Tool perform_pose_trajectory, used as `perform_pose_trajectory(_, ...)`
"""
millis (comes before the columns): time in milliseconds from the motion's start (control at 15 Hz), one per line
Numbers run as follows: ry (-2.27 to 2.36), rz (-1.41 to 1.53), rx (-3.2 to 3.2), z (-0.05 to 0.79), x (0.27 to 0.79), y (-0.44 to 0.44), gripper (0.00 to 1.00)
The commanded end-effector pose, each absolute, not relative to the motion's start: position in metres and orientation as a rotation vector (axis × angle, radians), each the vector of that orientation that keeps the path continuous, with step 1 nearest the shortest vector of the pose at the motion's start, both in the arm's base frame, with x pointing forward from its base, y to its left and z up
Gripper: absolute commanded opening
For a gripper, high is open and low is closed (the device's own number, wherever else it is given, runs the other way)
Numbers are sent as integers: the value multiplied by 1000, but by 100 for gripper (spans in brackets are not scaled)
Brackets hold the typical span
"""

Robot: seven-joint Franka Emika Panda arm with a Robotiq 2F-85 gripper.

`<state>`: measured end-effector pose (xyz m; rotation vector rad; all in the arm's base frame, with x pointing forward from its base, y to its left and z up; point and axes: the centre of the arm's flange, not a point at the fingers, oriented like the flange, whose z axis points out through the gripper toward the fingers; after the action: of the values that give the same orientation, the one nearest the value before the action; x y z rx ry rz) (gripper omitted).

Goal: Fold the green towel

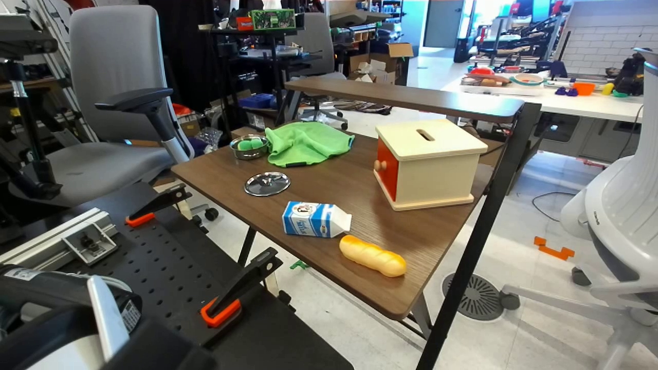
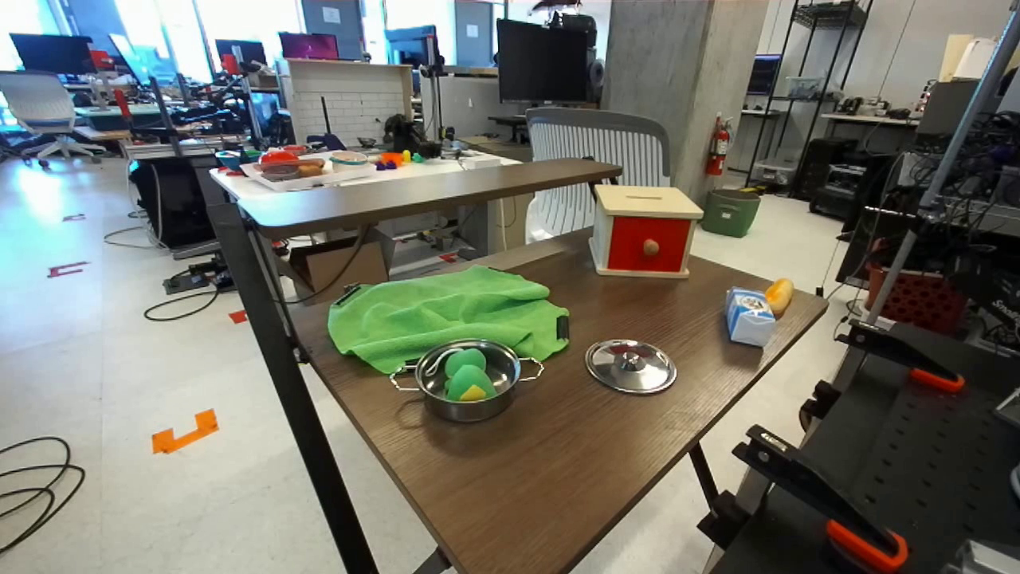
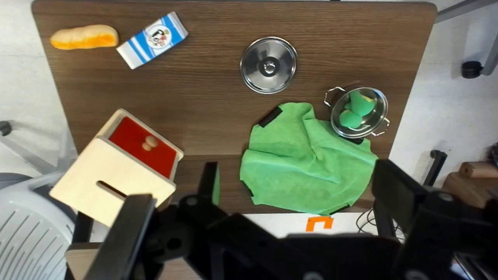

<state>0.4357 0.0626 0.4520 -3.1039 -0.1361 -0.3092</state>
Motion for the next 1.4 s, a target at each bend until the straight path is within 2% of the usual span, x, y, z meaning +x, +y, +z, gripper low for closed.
perform_pose_trajectory(0,-97,-299,-3077,413,498,107,100)
perform_pose_trajectory(800,139,-61,-3137,268,614,194,100)
perform_pose_trajectory(1333,177,-19,-3150,234,643,228,100)
